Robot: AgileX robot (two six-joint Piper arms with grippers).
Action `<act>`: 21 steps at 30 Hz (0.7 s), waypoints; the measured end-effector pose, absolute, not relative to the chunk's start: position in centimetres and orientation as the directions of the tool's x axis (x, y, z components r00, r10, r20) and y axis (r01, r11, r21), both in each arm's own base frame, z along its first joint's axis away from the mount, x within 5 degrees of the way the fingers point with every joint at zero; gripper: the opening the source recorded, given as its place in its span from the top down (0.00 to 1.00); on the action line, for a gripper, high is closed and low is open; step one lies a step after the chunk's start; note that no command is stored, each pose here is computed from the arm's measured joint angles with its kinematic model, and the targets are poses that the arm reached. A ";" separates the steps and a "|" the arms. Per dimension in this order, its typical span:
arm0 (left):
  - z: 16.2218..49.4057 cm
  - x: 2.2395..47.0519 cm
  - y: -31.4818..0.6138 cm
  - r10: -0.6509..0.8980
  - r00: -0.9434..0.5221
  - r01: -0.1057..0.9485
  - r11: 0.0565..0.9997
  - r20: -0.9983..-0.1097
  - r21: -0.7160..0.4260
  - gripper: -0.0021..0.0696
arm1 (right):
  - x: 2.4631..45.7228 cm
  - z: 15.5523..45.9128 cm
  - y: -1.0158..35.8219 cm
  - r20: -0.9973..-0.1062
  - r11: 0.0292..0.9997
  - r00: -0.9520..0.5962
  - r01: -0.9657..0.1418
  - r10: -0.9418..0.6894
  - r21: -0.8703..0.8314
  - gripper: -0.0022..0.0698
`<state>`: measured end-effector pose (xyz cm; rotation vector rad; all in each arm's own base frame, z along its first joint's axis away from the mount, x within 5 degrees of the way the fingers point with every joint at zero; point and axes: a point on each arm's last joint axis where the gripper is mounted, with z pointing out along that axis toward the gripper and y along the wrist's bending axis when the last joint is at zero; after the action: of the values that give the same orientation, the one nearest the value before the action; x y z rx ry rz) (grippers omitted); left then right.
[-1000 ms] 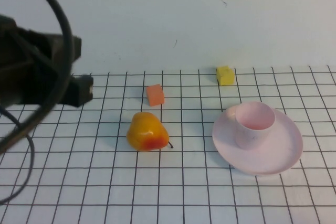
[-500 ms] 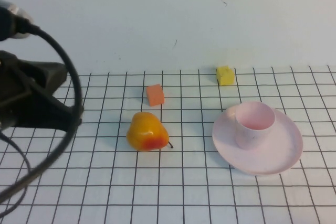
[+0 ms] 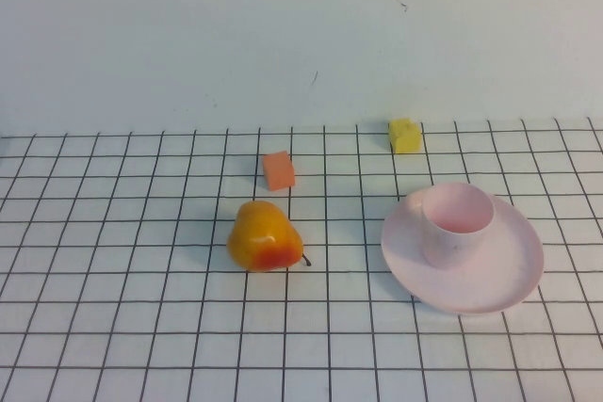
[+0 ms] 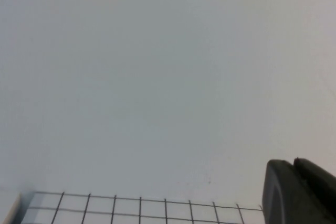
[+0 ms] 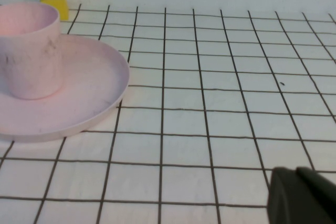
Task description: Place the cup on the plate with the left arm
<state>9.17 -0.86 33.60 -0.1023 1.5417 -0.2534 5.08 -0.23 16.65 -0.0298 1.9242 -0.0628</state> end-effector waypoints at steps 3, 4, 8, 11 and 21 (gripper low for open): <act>30.5 7.9 -0.1 -0.279 0.024 0.035 0.960 -0.960 -0.278 0.97 | 5.1 16.6 -0.2 -0.936 0.998 -0.347 0.010 -0.051 -0.058 0.97; 29.6 7.5 0.1 -0.301 0.032 0.015 0.953 -0.953 -0.301 0.97 | 5.1 16.6 -0.2 -0.936 0.998 -0.347 0.010 -0.051 -0.058 0.97; 26.7 6.1 0.5 -0.363 0.077 -0.029 0.930 -0.929 -0.366 0.97 | 5.1 16.6 -0.2 -0.936 0.998 -0.347 0.010 -0.051 -0.058 0.97; 25.2 5.8 0.6 -0.383 0.077 -0.037 0.922 -0.921 -0.386 0.97 | 5.1 16.6 -0.2 -0.937 0.999 -0.347 0.014 -0.040 -0.048 0.97; 24.2 5.9 0.0 -0.401 0.098 0.045 0.916 -0.911 -0.398 0.97 | 5.1 16.6 -0.2 -0.937 0.999 -0.347 0.017 -0.031 -0.039 0.97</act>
<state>5.93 -0.02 24.19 -0.2993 1.4408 -0.3375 5.08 -0.23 16.65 -0.0099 1.9242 -0.0490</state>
